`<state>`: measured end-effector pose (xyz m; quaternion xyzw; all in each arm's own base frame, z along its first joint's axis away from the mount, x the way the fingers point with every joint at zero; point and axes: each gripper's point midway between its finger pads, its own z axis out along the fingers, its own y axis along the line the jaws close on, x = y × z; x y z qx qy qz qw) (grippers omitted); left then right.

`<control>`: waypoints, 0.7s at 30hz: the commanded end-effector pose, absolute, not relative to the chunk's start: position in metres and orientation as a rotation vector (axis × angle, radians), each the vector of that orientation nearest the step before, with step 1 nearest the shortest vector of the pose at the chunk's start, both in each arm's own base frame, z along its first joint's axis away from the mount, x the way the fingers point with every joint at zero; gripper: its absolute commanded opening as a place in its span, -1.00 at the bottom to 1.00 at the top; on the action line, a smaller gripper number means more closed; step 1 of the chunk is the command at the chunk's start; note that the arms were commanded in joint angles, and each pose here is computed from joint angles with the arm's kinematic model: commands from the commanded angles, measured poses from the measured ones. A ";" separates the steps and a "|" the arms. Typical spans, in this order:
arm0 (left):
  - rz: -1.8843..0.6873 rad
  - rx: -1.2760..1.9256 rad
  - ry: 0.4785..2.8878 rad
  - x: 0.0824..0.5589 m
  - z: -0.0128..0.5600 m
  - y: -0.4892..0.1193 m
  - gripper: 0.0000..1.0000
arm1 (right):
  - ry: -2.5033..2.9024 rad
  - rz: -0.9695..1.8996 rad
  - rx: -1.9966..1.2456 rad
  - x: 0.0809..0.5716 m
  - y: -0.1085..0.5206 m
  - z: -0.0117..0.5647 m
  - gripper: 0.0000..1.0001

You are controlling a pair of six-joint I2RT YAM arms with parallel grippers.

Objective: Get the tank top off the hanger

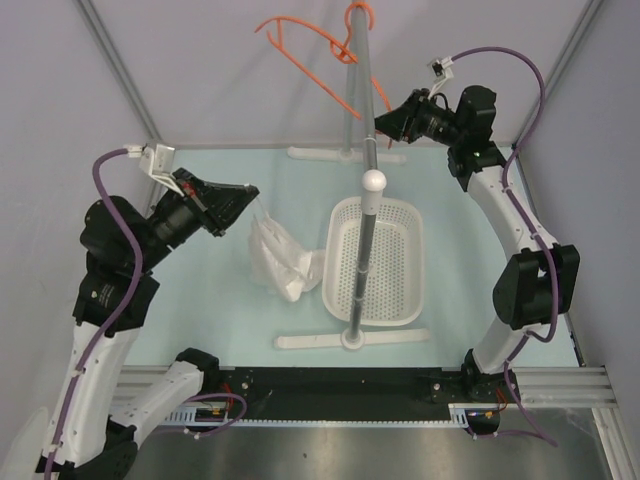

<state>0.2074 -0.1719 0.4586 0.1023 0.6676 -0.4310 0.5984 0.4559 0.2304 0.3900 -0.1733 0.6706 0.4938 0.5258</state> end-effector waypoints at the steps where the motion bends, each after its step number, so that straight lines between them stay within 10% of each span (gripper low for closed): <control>1: -1.065 0.265 1.413 0.190 0.508 -0.174 -1.00 | 1.584 1.159 -0.367 0.443 0.225 0.411 -0.02; 7: -1.098 0.282 1.345 0.187 0.544 -0.176 -1.00 | 1.723 1.091 -0.242 0.437 0.212 0.395 0.95; 21: -1.285 0.308 1.198 0.191 0.599 -0.199 -1.00 | 1.859 0.874 -0.060 0.354 0.150 0.334 0.99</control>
